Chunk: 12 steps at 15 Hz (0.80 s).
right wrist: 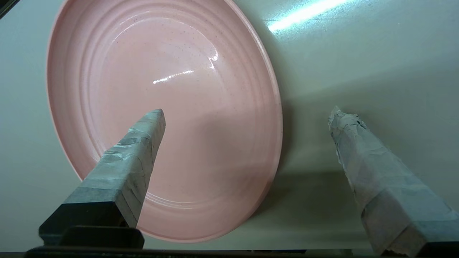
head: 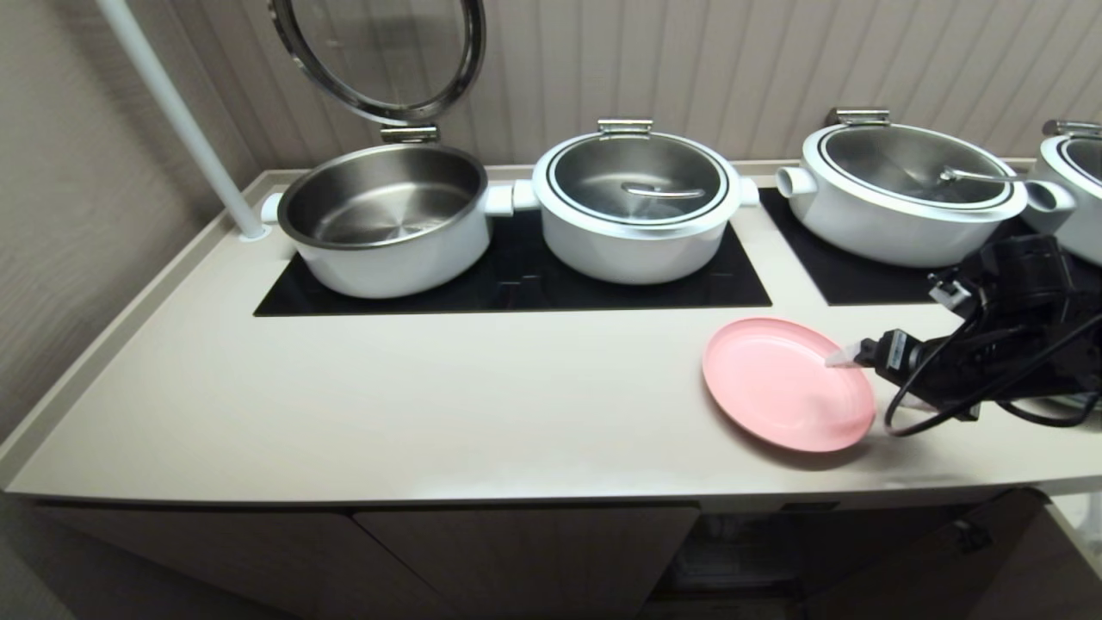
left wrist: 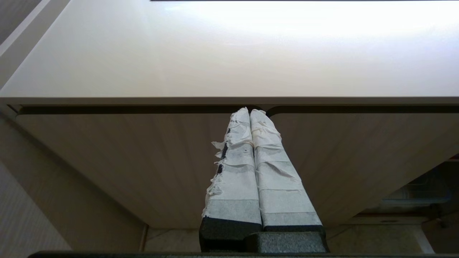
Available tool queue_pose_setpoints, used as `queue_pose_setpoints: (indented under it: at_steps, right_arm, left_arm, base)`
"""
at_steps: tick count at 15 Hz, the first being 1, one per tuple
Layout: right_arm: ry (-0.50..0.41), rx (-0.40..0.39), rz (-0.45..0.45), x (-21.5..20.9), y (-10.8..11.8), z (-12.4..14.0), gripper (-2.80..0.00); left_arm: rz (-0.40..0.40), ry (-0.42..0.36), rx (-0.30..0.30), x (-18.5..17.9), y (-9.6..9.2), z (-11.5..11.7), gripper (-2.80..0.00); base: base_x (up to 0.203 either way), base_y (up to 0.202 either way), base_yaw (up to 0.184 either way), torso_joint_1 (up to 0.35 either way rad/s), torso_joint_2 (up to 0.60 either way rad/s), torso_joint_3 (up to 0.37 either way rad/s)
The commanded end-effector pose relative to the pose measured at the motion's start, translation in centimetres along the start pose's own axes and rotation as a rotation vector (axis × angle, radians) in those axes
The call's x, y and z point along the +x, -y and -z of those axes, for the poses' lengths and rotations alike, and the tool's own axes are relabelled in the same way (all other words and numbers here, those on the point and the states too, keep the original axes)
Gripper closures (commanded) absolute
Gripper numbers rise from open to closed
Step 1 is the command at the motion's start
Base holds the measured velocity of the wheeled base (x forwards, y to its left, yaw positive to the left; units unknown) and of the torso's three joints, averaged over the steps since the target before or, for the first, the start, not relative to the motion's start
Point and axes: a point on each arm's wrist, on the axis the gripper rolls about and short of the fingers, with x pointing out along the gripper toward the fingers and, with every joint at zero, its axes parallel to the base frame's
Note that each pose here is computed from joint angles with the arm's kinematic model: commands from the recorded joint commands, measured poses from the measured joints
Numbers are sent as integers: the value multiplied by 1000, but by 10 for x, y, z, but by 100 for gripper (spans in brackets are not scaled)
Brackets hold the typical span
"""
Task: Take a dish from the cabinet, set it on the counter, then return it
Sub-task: Place it on the table, then pick up the plate from the table
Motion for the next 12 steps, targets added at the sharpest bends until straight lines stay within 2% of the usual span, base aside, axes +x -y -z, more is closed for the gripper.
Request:
queue_pose_setpoints:
  at_steps: [1, 5, 8, 10, 12]
  right_arm:
    - [14, -4, -5, -3, -1, -1, -280]
    - [58, -19, -6, -4, -3, -5, -280]
    - [80, -82, -9, -6, -4, -7, -280]
    - [130, -112, -12, -8, -6, -11, -280]
    - [176, -189, -5, -9, -8, -15, -280]
  left_arm:
    - [0, 1, -1, 0, 0, 0, 0]
    - [0, 1, -1, 0, 0, 0, 0]
    - [0, 1, -1, 0, 0, 0, 0]
    - [0, 1, -1, 0, 0, 0, 0]
    - [0, 1, -1, 0, 0, 0, 0]
  base:
    - [0, 0, 0, 0, 0, 0]
    - [0, 0, 0, 0, 0, 0]
    - [0, 0, 0, 0, 0, 0]
    - [0, 0, 0, 0, 0, 0]
    - [0, 0, 0, 0, 0, 0]
